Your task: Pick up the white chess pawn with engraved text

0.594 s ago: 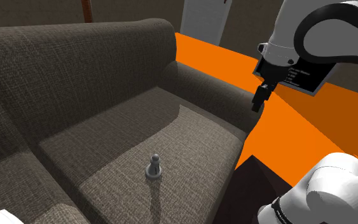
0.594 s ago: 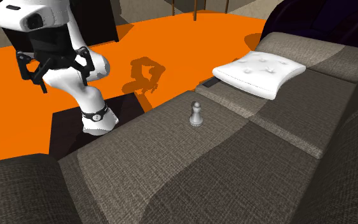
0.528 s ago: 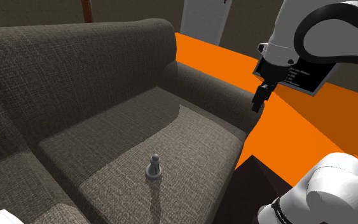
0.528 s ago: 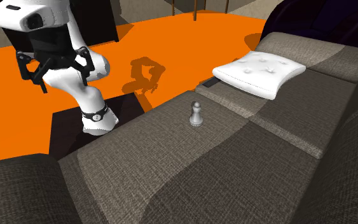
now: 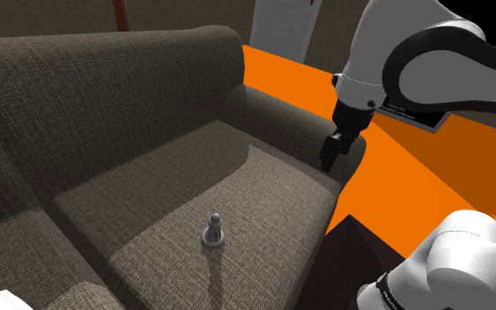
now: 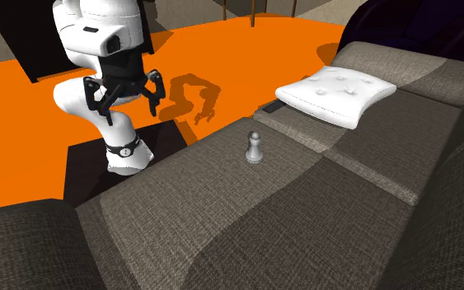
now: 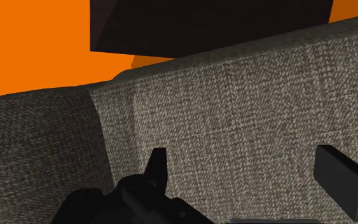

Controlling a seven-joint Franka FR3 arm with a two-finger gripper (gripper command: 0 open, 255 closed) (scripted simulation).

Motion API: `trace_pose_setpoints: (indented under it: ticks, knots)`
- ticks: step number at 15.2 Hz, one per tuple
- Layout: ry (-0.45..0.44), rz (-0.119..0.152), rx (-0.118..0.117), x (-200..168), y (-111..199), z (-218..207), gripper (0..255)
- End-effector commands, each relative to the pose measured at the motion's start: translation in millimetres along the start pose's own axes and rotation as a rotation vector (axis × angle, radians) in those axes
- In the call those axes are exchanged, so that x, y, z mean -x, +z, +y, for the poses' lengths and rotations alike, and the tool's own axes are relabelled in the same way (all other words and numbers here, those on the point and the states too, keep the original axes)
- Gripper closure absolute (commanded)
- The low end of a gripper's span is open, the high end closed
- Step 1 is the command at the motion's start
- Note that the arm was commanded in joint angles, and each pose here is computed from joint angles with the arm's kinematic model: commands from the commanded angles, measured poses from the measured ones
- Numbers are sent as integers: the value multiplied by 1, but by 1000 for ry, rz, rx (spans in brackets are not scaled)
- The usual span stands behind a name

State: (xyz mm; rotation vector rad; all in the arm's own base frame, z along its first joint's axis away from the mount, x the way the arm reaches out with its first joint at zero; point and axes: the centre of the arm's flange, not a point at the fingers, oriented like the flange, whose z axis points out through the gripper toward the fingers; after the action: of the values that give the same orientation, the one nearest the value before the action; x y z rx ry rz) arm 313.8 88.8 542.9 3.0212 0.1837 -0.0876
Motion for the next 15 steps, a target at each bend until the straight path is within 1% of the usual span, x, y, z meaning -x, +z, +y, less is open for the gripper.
trace_pose_setpoints:
  ticks: [1,15]
  knots:
    - [12,7,-10,-4,9,-25,0]
    - [78,50,-73,-54,44,-188,0]
